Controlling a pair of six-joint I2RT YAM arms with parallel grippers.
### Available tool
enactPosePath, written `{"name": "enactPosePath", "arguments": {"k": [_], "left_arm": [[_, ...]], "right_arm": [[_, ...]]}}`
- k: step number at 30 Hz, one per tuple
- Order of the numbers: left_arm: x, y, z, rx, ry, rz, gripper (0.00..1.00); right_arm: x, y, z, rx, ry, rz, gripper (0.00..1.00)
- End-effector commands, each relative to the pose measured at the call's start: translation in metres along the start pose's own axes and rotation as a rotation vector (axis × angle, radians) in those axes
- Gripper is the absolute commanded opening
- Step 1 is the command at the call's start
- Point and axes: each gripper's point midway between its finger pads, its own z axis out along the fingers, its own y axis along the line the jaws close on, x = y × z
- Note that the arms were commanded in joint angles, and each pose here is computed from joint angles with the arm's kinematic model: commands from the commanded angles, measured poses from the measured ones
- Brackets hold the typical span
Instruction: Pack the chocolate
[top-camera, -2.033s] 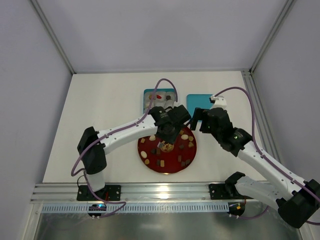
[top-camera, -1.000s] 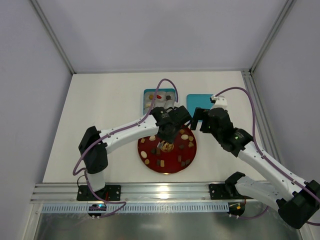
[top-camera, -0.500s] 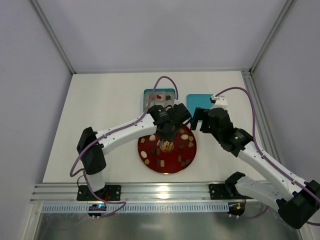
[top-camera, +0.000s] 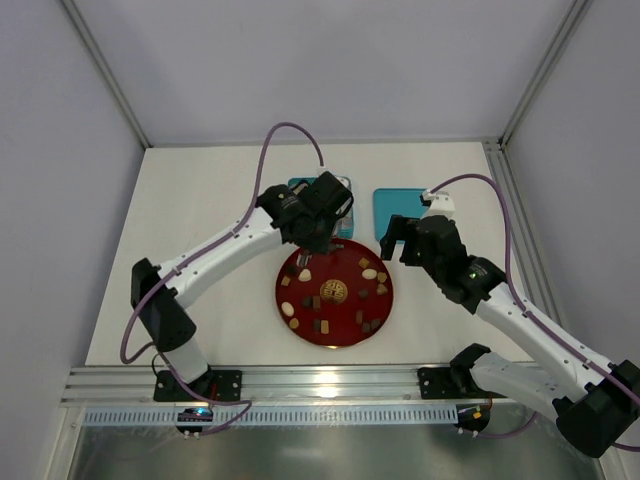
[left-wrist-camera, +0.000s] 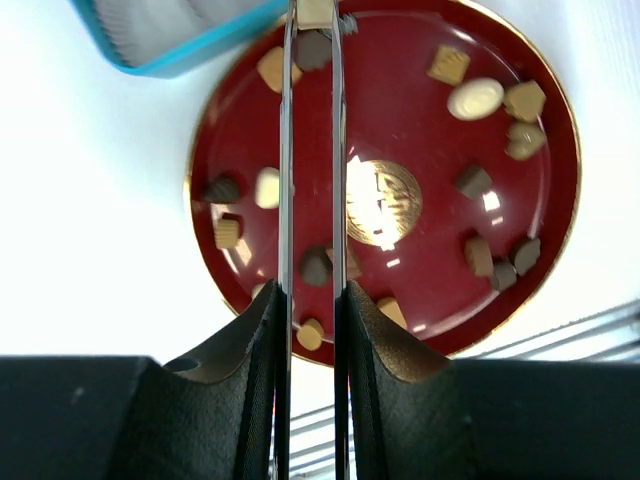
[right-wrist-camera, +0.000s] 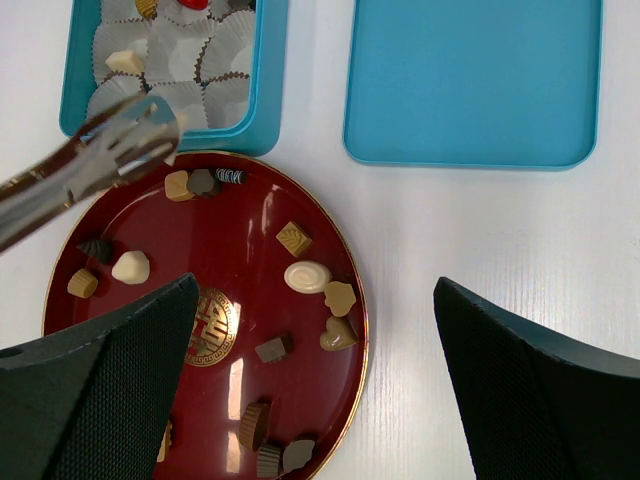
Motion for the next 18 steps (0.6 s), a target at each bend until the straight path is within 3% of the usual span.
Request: {"name": "enactPosePath", "arguments": {"k": [1, 9, 18], "left_arm": [[-0.033, 0.022, -0.014, -0.002, -0.092, -0.055, 0.26], [-0.065, 0.062, 0.019, -0.083, -0.092, -0.095, 0.26], [-0.075, 0.068, 0.058, -0.108, -0.052, -0.076, 0.25]], "right_arm": [[-0.017, 0.005, -0.002, -0.014, -0.052, 0.017, 1.00], [-0.019, 0.004, -0.002, -0.007, -0.054, 0.008, 1.00], [-0.017, 0.002, -0.003, 0.001, -0.048, 0.004, 1.00]]}}
